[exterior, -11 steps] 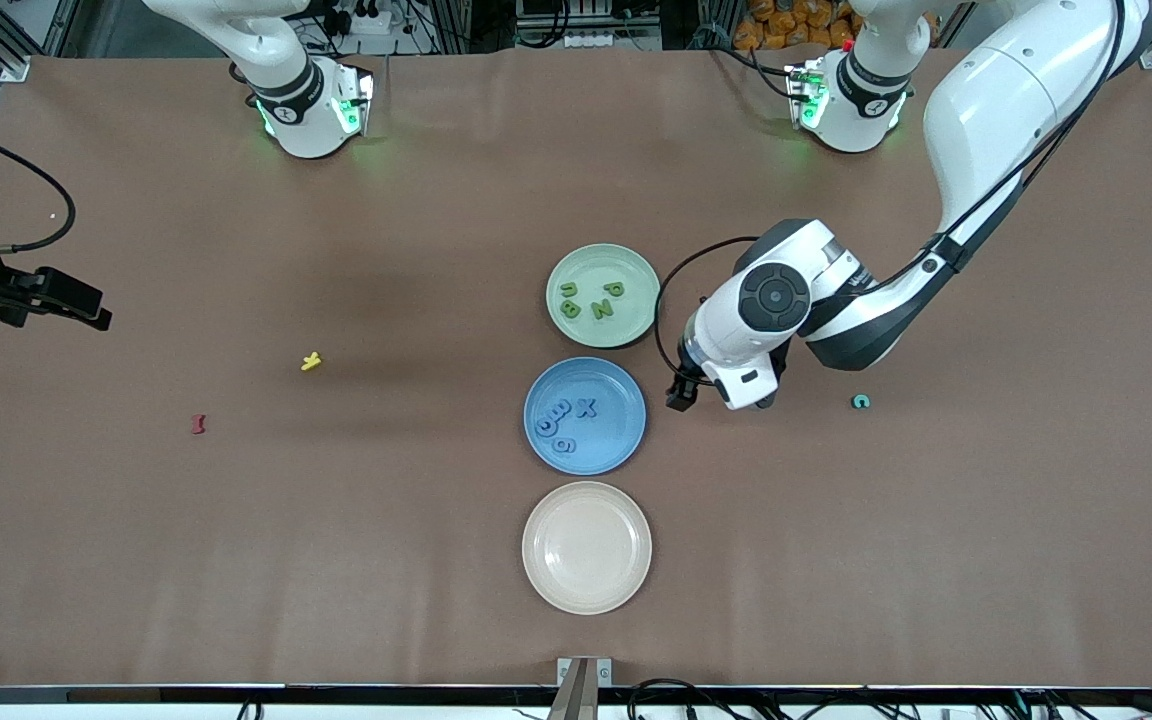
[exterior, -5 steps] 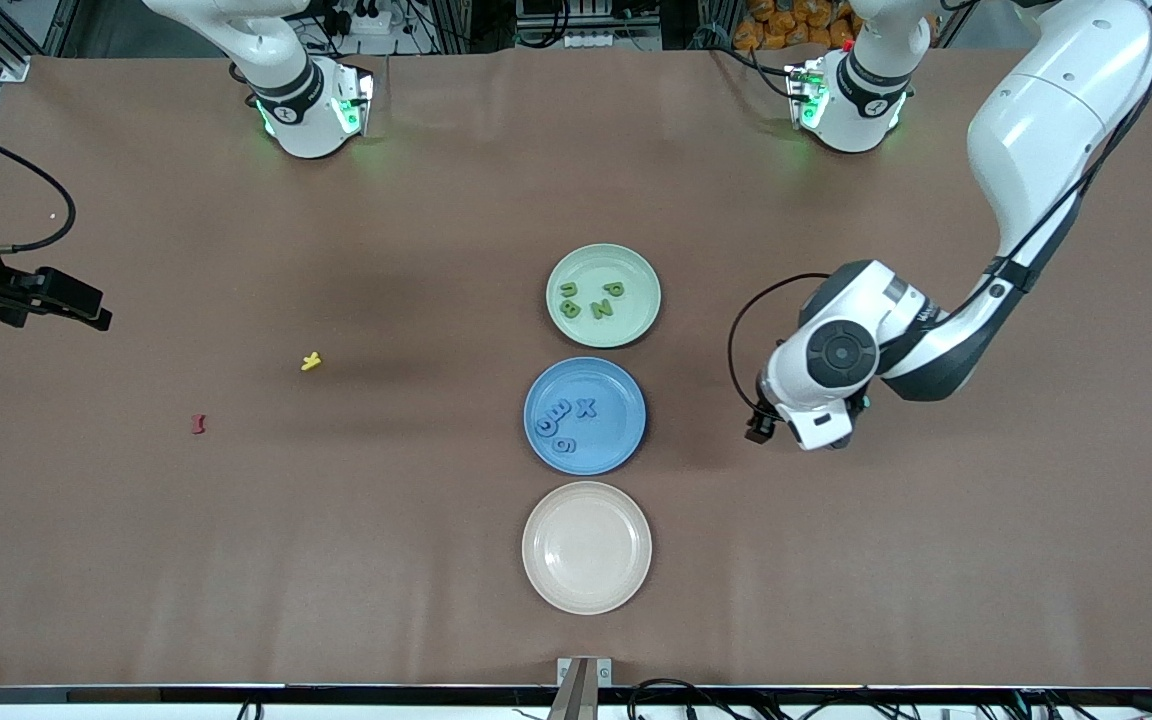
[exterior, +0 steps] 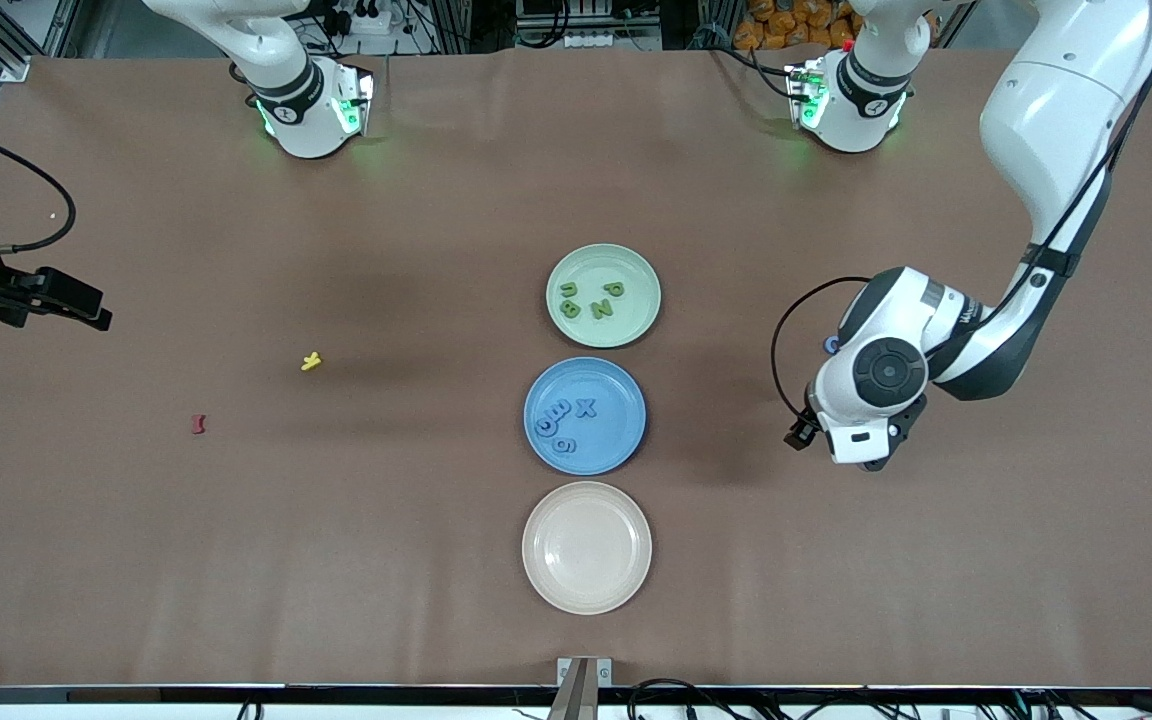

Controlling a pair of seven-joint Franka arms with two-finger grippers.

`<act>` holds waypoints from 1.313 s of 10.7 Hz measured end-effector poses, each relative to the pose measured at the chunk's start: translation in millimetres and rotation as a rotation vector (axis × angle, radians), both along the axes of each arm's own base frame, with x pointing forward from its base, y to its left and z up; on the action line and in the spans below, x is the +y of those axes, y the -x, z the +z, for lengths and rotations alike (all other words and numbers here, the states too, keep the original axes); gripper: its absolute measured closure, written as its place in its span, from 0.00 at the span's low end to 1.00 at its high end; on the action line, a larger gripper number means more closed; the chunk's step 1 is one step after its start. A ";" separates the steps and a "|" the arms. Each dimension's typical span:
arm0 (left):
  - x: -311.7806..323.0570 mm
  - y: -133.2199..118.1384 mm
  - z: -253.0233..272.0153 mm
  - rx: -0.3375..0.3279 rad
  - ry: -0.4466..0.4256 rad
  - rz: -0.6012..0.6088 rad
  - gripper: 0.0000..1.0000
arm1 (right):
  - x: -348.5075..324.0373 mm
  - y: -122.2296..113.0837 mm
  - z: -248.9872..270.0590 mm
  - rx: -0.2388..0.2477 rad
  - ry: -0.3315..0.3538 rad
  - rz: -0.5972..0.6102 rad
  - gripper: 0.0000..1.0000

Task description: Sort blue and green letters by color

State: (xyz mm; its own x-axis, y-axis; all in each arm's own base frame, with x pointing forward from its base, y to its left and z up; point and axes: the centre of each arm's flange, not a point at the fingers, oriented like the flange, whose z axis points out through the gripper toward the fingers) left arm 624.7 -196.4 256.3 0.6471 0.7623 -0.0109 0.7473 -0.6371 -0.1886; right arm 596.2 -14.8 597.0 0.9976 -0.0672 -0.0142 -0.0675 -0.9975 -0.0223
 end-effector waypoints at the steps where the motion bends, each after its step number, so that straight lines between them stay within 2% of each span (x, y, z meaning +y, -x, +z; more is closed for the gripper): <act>1: 2.1 0.6 7.1 0.007 0.010 -0.072 0.00 | 0.0 -0.1 -0.2 0.000 0.000 0.000 0.00; 6: 5.1 26.9 61.7 0.045 0.136 -0.423 0.00 | 0.1 -0.5 -0.8 0.001 0.000 0.000 0.00; 9: 35.9 45.8 115.0 0.005 0.179 -0.580 0.00 | 0.0 -0.9 -1.0 0.001 0.000 0.000 0.00; 11: 55.1 60.5 164.1 -0.013 0.150 -0.605 0.00 | -0.1 -1.1 -1.1 0.001 0.000 0.000 0.00; 14: 102.0 71.6 261.8 -0.113 0.148 -0.609 0.00 | -0.1 -1.4 -0.9 0.000 0.000 0.000 0.00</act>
State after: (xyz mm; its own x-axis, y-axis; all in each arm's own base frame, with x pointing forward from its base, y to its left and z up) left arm 553.0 -94.4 518.1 0.9676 0.2526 0.0052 0.2526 -0.9675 -0.0070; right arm 597.5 -14.9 596.1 0.9976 -0.0675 -0.0144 -0.0678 -0.9975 -0.0220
